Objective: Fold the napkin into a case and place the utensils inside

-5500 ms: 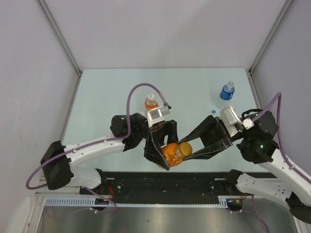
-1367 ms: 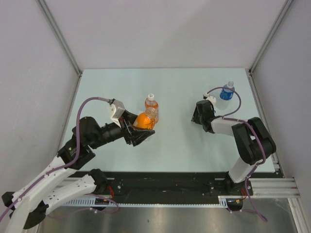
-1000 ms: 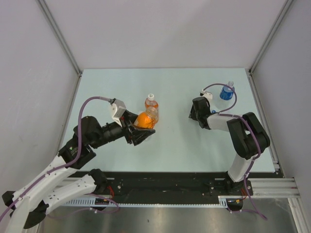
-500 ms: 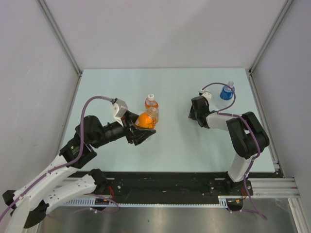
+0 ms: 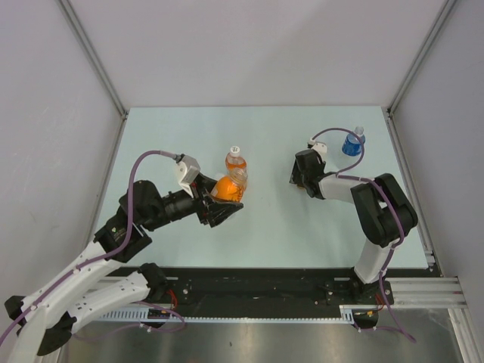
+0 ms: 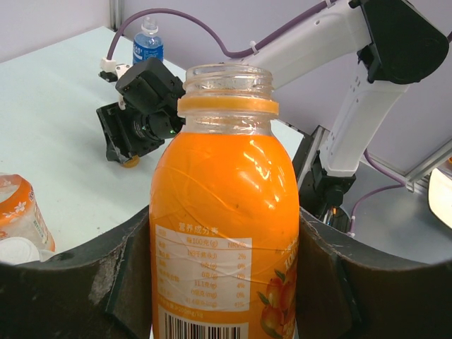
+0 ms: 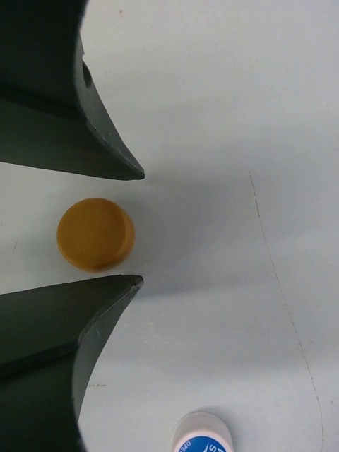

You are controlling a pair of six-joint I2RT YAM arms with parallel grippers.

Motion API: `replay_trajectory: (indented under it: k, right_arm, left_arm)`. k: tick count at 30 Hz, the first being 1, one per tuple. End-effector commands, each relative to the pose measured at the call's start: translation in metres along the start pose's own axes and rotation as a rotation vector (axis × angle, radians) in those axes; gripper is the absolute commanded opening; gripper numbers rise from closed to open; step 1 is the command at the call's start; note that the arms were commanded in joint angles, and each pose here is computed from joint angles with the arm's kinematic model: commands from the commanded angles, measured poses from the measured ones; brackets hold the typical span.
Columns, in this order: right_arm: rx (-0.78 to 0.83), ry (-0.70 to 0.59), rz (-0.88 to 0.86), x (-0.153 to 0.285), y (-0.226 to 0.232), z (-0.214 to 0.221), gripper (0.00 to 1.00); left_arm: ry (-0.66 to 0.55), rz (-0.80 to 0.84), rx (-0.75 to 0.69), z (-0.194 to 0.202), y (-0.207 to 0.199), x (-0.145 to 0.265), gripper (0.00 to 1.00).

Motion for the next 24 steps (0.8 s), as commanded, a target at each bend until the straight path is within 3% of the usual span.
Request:
replay_trajectory:
  k: [1, 8, 11, 16, 20, 23, 24]
  right_arm:
    - [0.028, 0.123, 0.043, -0.003, -0.009, 0.037, 0.61]
    - [0.01, 0.109, 0.043, 0.008, -0.008, 0.028, 0.64]
    - [-0.015, 0.039, 0.007, 0.032, 0.002, -0.004, 0.65]
    - [-0.014, -0.166, -0.053, 0.111, 0.022, -0.098, 0.68]
    - [-0.056, -0.307, -0.111, 0.183, 0.023, -0.147, 0.69]
    - [-0.107, -0.401, -0.275, 0.238, 0.028, -0.168, 0.69]
    - [-0.094, -0.392, -0.405, 0.253, 0.044, -0.167, 0.69]
  left_arm:
    - [-0.032, 0.015, -0.014, -0.007, -0.003, 0.0, 0.04]
    - [-0.032, 0.013, -0.017, -0.006, -0.002, -0.001, 0.04]
    - [-0.028, 0.007, -0.018, -0.004, 0.001, -0.003, 0.05]
    - [-0.017, 0.0, -0.02, -0.001, 0.006, -0.01, 0.05]
    - [0.002, -0.012, -0.024, 0.002, 0.011, -0.02, 0.04]
    - [-0.001, -0.021, -0.036, 0.001, 0.015, -0.026, 0.04]
    - [-0.012, -0.014, -0.05, -0.001, 0.015, -0.028, 0.04]
Point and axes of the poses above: each gripper's point midway between its finger pads, its own x axis back along the fingers, its own y axis along the line the jaws close on, z = x × y, the point moved 1 cm from there along x, back along the fingers, and after that the axes turned 12 degrees about x, right-handed, at the moved point
